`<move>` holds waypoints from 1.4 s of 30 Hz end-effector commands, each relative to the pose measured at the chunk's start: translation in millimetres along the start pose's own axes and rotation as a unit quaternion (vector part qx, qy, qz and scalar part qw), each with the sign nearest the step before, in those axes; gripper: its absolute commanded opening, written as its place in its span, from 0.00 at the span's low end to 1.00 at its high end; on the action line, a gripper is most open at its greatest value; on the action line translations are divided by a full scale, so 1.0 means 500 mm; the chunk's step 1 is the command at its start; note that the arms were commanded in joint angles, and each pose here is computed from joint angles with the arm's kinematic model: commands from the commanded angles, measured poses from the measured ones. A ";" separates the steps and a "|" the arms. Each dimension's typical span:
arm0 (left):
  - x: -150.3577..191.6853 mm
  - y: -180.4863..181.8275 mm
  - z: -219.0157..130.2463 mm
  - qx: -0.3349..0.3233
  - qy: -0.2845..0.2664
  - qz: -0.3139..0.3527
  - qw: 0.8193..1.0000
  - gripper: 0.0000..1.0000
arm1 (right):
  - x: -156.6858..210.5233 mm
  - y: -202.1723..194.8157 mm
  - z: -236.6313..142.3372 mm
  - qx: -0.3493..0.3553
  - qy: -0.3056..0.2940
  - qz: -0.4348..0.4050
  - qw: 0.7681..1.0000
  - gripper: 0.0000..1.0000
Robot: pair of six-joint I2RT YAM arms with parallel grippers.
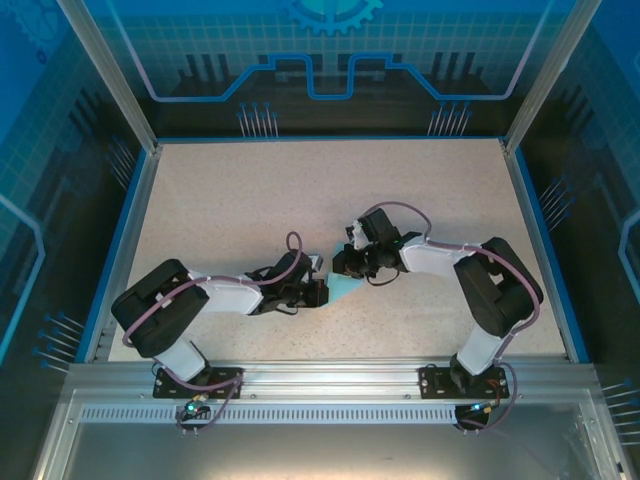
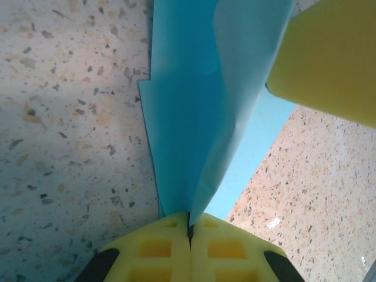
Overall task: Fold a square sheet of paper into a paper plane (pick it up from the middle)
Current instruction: Fourth fold the wing at the center of the table.
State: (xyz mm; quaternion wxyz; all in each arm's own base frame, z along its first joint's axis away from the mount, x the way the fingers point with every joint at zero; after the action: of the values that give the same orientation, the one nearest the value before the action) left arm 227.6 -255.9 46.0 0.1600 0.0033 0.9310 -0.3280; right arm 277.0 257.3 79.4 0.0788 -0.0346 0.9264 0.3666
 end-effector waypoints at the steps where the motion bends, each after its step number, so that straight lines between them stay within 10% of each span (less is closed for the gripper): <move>1: 0.014 0.026 0.004 -0.012 0.015 -0.018 1.000 0.12 | -0.013 0.010 0.011 -0.002 0.002 -0.003 1.000 0.15; 11: 0.016 0.027 -0.011 -0.011 0.015 -0.007 1.000 0.21 | -0.012 -0.018 0.020 0.030 -0.002 0.019 0.999 0.13; 42: 0.007 0.041 0.014 0.047 0.066 -0.077 0.994 0.00 | 0.002 0.018 0.006 -0.015 -0.002 0.000 1.000 0.17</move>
State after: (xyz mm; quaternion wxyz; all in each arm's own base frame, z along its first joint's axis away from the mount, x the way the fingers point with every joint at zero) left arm 233.6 -248.8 41.4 0.1027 -0.0219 0.9142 -0.3914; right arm 281.9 259.8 91.0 0.0962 -0.0297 0.9213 0.3757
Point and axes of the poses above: each hand's point on the last joint's axis, 136 mm out from that joint toward the fingers, its own z axis out along the fingers, its own y axis along the line the jaws close on, x = y × z, the point moved 4 cm from there along -z, back along the fingers, and after that the axes turned 4 degrees about -z, right-handed, at the moved point
